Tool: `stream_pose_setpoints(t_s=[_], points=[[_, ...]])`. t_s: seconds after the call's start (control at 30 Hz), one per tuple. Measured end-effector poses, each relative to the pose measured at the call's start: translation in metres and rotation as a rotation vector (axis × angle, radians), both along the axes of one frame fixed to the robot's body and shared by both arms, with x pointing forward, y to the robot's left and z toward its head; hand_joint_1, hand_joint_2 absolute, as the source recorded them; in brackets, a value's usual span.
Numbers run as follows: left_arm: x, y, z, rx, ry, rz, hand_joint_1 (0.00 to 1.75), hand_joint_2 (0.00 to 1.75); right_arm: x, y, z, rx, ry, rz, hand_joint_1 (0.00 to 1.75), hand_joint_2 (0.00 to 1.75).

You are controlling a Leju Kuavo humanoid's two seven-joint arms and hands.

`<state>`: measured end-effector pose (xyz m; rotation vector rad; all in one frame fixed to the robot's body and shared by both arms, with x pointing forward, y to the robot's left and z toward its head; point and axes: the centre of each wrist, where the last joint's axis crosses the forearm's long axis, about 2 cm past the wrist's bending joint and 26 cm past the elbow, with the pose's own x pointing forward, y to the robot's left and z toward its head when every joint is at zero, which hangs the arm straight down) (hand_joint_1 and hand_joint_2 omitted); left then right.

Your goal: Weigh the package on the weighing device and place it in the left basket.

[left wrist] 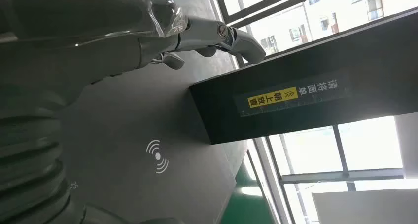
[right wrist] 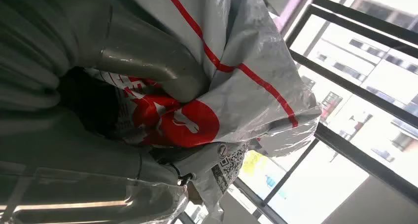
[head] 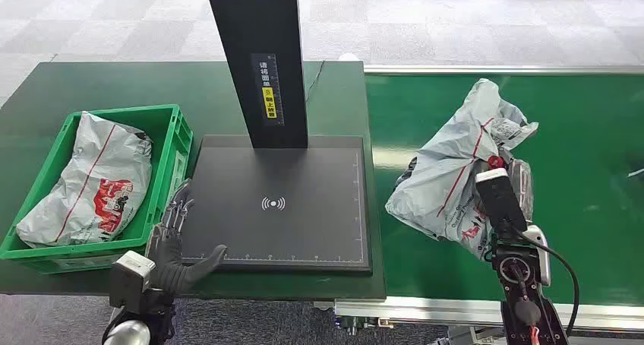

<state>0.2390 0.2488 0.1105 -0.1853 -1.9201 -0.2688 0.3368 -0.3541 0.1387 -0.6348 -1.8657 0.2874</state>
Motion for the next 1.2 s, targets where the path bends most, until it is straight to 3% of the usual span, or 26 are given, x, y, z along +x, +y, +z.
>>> stream_pose_setpoints(t_s=[0.13,0.43,0.73,0.9,1.1,1.2], points=[[0.003,0.001,0.000,-0.005,-0.007,-0.004,0.00,1.75,-0.003,0.010,-0.001,-0.012,0.013,0.078,1.75,1.75],[0.008,0.002,-0.003,-0.008,-0.019,-0.027,0.00,1.75,-0.019,0.074,-0.009,-0.287,0.090,0.519,1.75,1.75],[0.007,0.004,-0.005,0.007,-0.022,-0.036,0.00,1.75,-0.035,0.108,-0.023,-0.469,0.241,0.870,1.75,1.75],[0.006,0.005,-0.006,0.013,-0.020,-0.031,0.00,1.75,-0.031,0.118,-0.023,-0.517,0.267,0.936,1.75,1.75],[0.002,0.006,-0.008,0.017,-0.013,-0.020,0.00,1.75,-0.029,0.121,-0.024,-0.553,0.270,0.918,1.75,1.75],[0.000,0.006,-0.008,0.020,-0.013,-0.016,0.00,1.75,-0.028,0.120,-0.023,-0.575,0.232,0.847,1.75,1.75]])
